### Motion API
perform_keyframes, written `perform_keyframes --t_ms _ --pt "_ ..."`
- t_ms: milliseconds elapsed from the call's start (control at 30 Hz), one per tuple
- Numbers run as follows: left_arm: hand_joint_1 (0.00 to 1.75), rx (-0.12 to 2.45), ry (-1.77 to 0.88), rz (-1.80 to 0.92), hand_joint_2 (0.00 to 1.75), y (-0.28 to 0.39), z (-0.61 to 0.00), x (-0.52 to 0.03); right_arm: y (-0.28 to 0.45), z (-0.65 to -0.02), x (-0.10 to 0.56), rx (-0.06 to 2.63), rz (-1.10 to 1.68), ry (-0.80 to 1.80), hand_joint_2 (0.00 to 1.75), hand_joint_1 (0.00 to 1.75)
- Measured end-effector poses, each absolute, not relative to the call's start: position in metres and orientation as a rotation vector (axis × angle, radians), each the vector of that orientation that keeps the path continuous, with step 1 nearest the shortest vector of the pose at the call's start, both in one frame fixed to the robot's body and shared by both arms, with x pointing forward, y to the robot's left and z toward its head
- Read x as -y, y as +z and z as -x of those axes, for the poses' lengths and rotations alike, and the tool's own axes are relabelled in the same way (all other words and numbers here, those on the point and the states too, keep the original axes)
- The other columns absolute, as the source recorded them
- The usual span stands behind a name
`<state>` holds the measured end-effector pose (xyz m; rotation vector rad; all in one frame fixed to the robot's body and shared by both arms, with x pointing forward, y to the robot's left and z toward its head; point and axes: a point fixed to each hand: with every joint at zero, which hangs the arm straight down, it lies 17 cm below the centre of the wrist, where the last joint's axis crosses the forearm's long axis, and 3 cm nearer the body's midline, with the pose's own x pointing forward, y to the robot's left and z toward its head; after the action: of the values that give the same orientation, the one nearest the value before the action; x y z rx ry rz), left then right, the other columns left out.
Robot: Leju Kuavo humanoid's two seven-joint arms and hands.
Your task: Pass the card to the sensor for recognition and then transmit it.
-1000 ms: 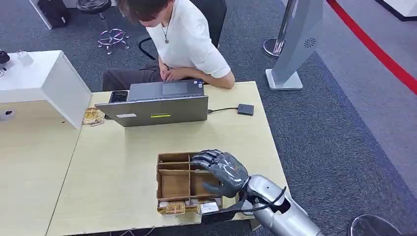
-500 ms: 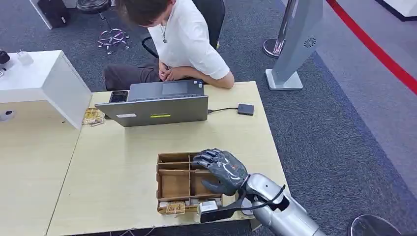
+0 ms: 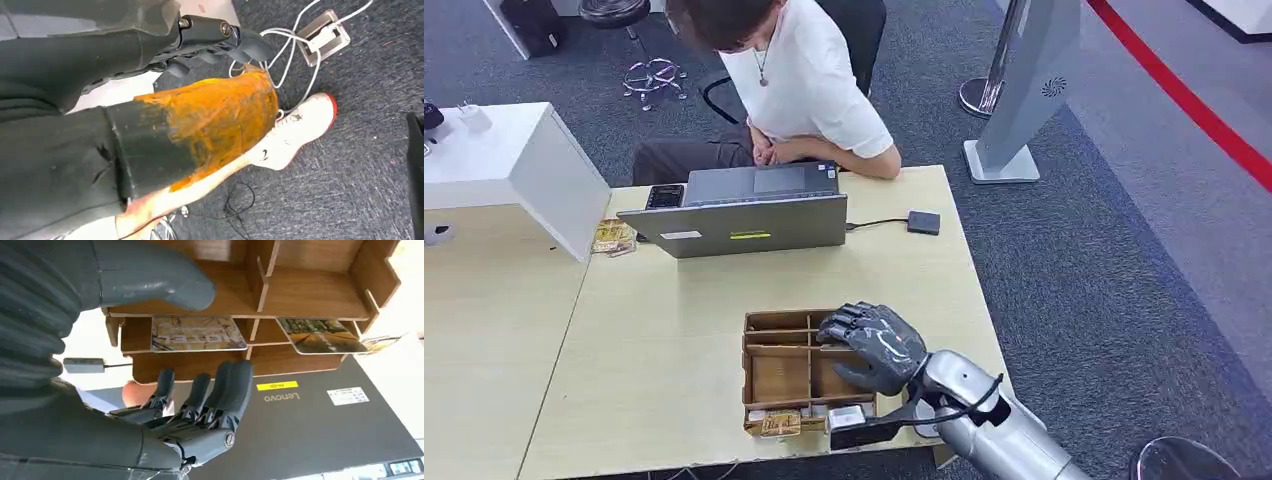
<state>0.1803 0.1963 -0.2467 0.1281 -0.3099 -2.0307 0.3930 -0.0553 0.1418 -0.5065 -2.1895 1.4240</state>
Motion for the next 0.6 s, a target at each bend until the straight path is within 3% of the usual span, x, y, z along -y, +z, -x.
perform_keyframes --t_ms 600 --pt "0.0 0.311 -2.127 -0.115 0.0 -0.247 -0.178 -0.196 0.131 -0.401 0.063 2.158 0.532 1.432 1.75 0.99"
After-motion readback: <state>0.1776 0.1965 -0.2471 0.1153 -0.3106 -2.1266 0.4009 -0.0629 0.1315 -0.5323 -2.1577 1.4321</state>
